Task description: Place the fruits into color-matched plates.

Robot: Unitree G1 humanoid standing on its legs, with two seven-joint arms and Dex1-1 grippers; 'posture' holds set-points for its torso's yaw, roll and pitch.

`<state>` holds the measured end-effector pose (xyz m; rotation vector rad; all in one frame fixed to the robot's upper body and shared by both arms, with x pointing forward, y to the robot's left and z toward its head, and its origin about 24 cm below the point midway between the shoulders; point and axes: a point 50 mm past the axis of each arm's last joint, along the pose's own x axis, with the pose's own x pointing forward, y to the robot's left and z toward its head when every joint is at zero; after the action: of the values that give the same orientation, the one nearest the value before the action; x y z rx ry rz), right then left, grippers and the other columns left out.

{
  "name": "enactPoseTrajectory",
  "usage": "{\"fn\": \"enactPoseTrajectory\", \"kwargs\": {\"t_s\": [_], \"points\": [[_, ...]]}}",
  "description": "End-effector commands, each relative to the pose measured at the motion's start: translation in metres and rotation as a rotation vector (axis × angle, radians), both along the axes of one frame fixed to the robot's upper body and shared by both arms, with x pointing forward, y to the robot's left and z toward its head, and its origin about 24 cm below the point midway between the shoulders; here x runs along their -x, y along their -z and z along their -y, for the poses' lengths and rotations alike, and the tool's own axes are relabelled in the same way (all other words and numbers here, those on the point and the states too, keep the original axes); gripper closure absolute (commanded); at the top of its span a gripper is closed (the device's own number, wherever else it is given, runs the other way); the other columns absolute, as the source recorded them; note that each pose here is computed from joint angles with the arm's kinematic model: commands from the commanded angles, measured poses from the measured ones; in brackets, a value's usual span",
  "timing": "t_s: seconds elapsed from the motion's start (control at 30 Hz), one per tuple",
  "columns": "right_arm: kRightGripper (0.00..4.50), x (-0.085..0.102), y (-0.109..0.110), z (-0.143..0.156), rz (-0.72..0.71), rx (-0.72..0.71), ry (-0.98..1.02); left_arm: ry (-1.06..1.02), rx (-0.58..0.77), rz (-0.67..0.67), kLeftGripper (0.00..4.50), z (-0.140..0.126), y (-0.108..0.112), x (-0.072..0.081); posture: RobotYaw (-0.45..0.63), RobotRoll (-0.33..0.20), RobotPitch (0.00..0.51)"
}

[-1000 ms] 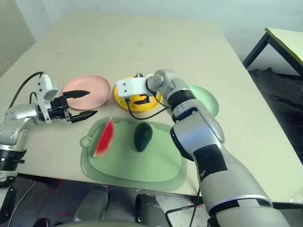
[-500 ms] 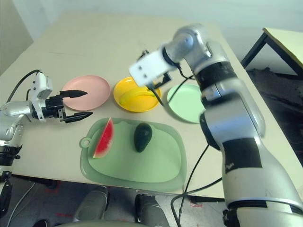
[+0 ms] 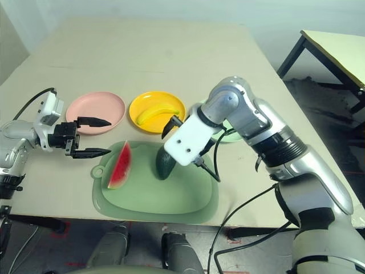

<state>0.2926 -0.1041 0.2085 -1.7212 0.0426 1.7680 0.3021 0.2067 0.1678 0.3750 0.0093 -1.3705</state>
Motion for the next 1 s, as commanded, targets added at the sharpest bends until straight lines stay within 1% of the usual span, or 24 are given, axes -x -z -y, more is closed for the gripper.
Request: {"fn": "enactPoseTrajectory", "kwargs": {"t_s": [0.03, 0.43, 0.77, 1.0], "points": [[0.03, -0.004, 0.005, -0.001, 0.012, 0.009, 0.017, 0.02, -0.022, 0.003, 0.0, 0.003, -0.001, 0.002, 0.21, 0.0, 0.135], [0.03, -0.002, 0.017, -0.002, -0.019, 0.014, 0.013, 0.039, -0.02, 0.011, 0.0, 0.007, -0.004, 0.003, 0.22, 0.0, 0.138], [0.03, -0.01, 0.028, -0.001, -0.007, 0.017, 0.058, 0.107, -0.082, -0.002, 0.0, 0.009, 0.003, 0.01, 0.23, 0.0, 0.136], [0.03, -0.012, 0.036, 0.001, -0.021, 0.021, 0.07, 0.108, -0.083, -0.005, 0.0, 0.008, 0.005, 0.012, 0.23, 0.0, 0.134]]}}
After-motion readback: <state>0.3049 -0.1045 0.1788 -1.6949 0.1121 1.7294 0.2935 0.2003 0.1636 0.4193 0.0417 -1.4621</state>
